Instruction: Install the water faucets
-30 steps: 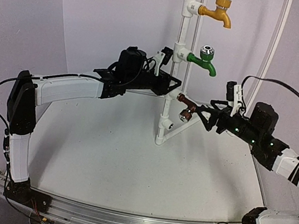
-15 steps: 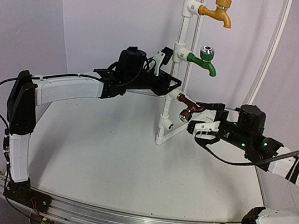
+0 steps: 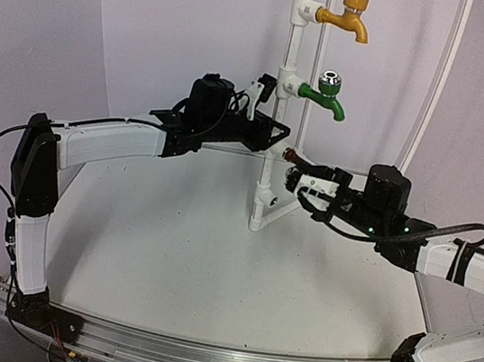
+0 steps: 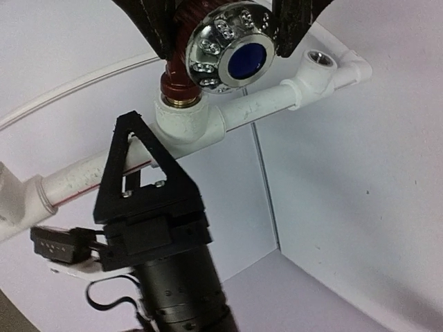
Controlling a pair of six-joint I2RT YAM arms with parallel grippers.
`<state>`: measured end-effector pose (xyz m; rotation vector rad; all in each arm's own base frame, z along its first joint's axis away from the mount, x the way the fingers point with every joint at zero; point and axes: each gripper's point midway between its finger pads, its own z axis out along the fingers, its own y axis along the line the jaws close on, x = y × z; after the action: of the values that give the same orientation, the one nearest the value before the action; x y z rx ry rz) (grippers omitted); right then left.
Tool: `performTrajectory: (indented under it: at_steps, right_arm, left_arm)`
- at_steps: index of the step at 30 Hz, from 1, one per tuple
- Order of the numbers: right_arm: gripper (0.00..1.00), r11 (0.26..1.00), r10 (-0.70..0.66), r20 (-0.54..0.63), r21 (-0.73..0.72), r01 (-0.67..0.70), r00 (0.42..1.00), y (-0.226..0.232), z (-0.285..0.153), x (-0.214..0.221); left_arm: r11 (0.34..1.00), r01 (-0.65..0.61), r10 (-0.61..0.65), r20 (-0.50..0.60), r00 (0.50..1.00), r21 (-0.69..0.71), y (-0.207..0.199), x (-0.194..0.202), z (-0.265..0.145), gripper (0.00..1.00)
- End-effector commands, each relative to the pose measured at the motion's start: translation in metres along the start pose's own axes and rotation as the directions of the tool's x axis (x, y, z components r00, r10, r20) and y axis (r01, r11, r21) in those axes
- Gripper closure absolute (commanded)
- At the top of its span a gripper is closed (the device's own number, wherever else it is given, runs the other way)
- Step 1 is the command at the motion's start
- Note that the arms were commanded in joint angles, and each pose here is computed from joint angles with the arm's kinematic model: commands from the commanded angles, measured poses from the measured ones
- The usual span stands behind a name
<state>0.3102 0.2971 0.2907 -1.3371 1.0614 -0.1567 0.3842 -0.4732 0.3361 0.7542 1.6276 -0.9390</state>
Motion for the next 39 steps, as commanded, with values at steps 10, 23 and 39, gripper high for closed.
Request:
performTrajectory:
  at_steps: [10,23,39]
  right_arm:
    - [0.96,-0.76,0.65,0.096,0.101,-0.642,-0.754,0.003,-0.012,0.083]
    - [0.1,0.055,0.996,-0.077,0.197,-0.979,0.041,-0.033,-0.03,0.08]
    - [0.02,1.0,-0.001,-0.022,0.012,0.001,1.0,-0.036,-0.053,0.0]
  left_arm:
    - [0.998,0.061,-0.067,-0.287,0.955,-0.03,-0.001,0.072,-0.016,1.0]
    - [0.998,0.057,-0.064,-0.284,0.957,-0.034,-0.001,0.071,-0.017,1.0]
    - [0.997,0.062,-0.069,-0.283,0.957,-0.035,-0.002,0.07,-0.019,1.0]
